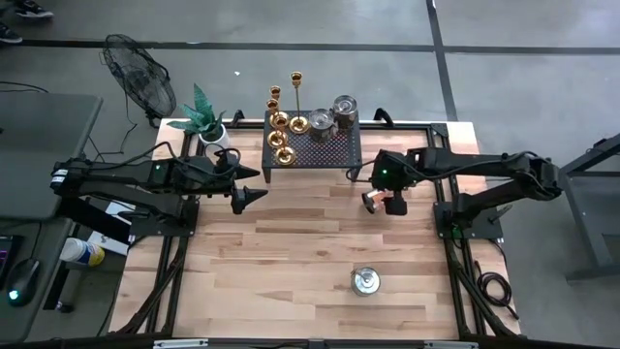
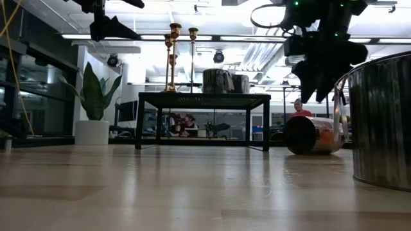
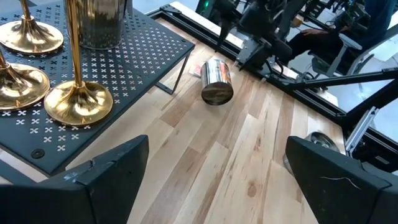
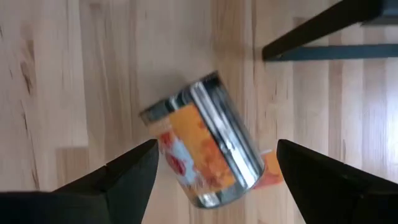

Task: Pick & Place candle stick holders
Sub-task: Put the orange scented candle on the shelf

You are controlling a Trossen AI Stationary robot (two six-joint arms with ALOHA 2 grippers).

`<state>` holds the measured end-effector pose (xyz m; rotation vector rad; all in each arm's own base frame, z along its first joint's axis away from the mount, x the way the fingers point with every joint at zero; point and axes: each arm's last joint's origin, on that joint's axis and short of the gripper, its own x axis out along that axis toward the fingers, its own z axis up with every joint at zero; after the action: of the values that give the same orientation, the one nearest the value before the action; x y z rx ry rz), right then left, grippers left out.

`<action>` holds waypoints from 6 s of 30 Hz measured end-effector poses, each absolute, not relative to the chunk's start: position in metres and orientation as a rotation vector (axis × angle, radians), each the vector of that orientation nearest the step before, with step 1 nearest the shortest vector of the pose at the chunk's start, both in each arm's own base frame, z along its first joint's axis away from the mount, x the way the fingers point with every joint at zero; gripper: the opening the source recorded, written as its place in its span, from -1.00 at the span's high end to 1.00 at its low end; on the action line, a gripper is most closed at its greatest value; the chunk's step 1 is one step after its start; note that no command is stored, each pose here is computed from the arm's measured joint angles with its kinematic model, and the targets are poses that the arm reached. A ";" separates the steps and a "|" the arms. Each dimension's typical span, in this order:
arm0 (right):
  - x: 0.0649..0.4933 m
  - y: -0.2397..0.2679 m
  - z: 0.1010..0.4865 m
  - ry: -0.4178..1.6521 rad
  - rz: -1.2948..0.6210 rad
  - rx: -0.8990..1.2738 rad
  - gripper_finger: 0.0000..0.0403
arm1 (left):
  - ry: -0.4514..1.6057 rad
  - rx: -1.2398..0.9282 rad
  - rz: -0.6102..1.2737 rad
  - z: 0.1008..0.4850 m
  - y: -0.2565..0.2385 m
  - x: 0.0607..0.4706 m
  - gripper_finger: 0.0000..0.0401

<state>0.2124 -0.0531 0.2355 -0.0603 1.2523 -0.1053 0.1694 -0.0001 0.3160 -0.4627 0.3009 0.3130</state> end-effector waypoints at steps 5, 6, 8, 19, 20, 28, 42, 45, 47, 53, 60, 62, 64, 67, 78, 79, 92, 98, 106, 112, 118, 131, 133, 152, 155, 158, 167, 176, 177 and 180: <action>0.215 -0.054 0.236 1.224 -0.145 -0.047 -0.58 | 0.301 -0.462 0.313 0.316 0.000 0.169 -0.87; 0.215 -0.054 0.236 1.225 -0.141 -0.052 -0.58 | 0.301 -0.462 0.313 0.316 0.000 0.169 -0.87; 0.215 -0.054 0.236 1.226 -0.127 -0.073 -0.58 | 0.301 -0.462 0.313 0.316 0.000 0.169 -0.87; 0.215 -0.052 0.236 1.241 -0.126 -0.126 -0.58 | 0.301 -0.463 0.314 0.316 0.000 0.169 -0.87; 0.215 -0.050 0.236 1.251 -0.090 -0.165 -0.58 | 0.301 -0.463 0.313 0.316 0.000 0.169 -0.87; 0.212 -0.025 0.234 1.305 0.115 -0.338 -0.58 | 0.301 -0.463 0.313 0.316 0.000 0.169 -0.87; 0.212 -0.019 0.234 1.274 0.279 -0.350 -0.58 | 0.301 -0.462 0.313 0.316 0.000 0.169 -0.87; 0.212 -0.017 0.234 1.268 0.312 -0.327 -0.58 | 0.301 -0.462 0.313 0.316 0.000 0.169 -0.87; 0.212 -0.016 0.234 1.262 0.349 -0.322 -0.58 | 0.301 -0.462 0.313 0.316 0.000 0.169 -0.87; 0.213 -0.024 0.233 1.259 0.313 -0.277 -0.58 | 0.301 -0.462 0.314 0.316 0.000 0.169 -0.87; 0.215 -0.033 0.232 1.261 0.232 -0.248 -0.75 | 0.301 -0.463 0.313 0.316 0.000 0.169 -0.87; 0.216 -0.036 0.232 1.256 0.209 -0.248 -0.85 | 0.300 -0.462 0.313 0.316 0.000 0.169 -0.87; 0.215 -0.038 0.232 1.260 0.201 -0.237 -0.94 | 0.300 -0.462 0.313 0.316 0.000 0.169 -0.87; 0.213 -0.043 0.227 1.256 0.203 -0.210 -0.97 | 0.301 -0.463 0.313 0.316 0.000 0.169 -0.87; 0.207 -0.058 0.205 1.254 0.101 -0.151 -0.99 | 0.301 -0.463 0.313 0.316 0.000 0.169 -0.87; 0.207 -0.059 0.205 1.254 0.103 -0.156 -0.98 | 0.301 -0.463 0.313 0.316 0.000 0.169 -0.87; 0.204 -0.064 0.178 1.255 0.168 -0.245 -0.98 | 0.301 -0.462 0.313 0.316 0.000 0.169 -0.87; 0.217 -0.068 0.155 1.299 0.191 -0.221 -0.98 | 0.301 -0.463 0.313 0.316 0.000 0.169 -0.87; 0.221 -0.068 0.140 1.352 0.243 -0.184 -0.94 | 0.301 -0.462 0.313 0.316 0.000 0.169 -0.87; 0.220 -0.067 0.141 1.345 0.239 -0.169 -0.80 | 0.301 -0.462 0.313 0.316 0.000 0.169 -0.87; 0.220 -0.067 0.142 1.355 0.213 -0.153 -0.71 | 0.301 -0.463 0.313 0.316 0.000 0.169 -0.87; 0.221 -0.068 0.199 1.445 -0.035 0.165 -0.71 | 0.301 -0.462 0.313 0.316 0.000 0.169 -0.87; 0.222 -0.068 0.210 1.464 -0.061 0.216 -0.71 | 0.301 -0.463 0.313 0.316 0.000 0.169 -0.87; 0.255 -0.090 0.316 1.682 -0.226 -0.148 -0.71 | 0.301 -0.463 0.313 0.316 0.000 0.169 -0.87; 0.272 -0.095 0.318 1.705 -0.257 -0.281 -0.71 | 0.301 -0.462 0.313 0.316 0.000 0.169 -0.87; 0.286 -0.097 0.315 1.769 -0.251 -0.478 -0.71 | 0.301 -0.462 0.313 0.316 0.000 0.169 -0.87; 0.315 -0.091 0.307 1.919 -0.236 -1.147 -0.71 | 0.301 -0.462 0.313 0.316 0.000 0.169 -0.87; 0.339 -0.080 0.294 1.927 -0.097 -1.427 -0.71 | 0.301 -0.463 0.313 0.316 0.000 0.169 -0.87; 0.341 -0.079 0.292 1.935 -0.097 -1.449 -0.71 | 0.301 -0.462 0.313 0.316 0.000 0.170 -0.87; 0.347 -0.075 0.284 1.957 -0.046 -1.500 -0.71 | 0.301 -0.462 0.313 0.316 0.000 0.169 -0.87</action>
<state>0.3471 -0.0752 0.2835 -1.4997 1.9571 -0.0455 0.1694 0.0000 0.3160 -0.4623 0.3008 0.3135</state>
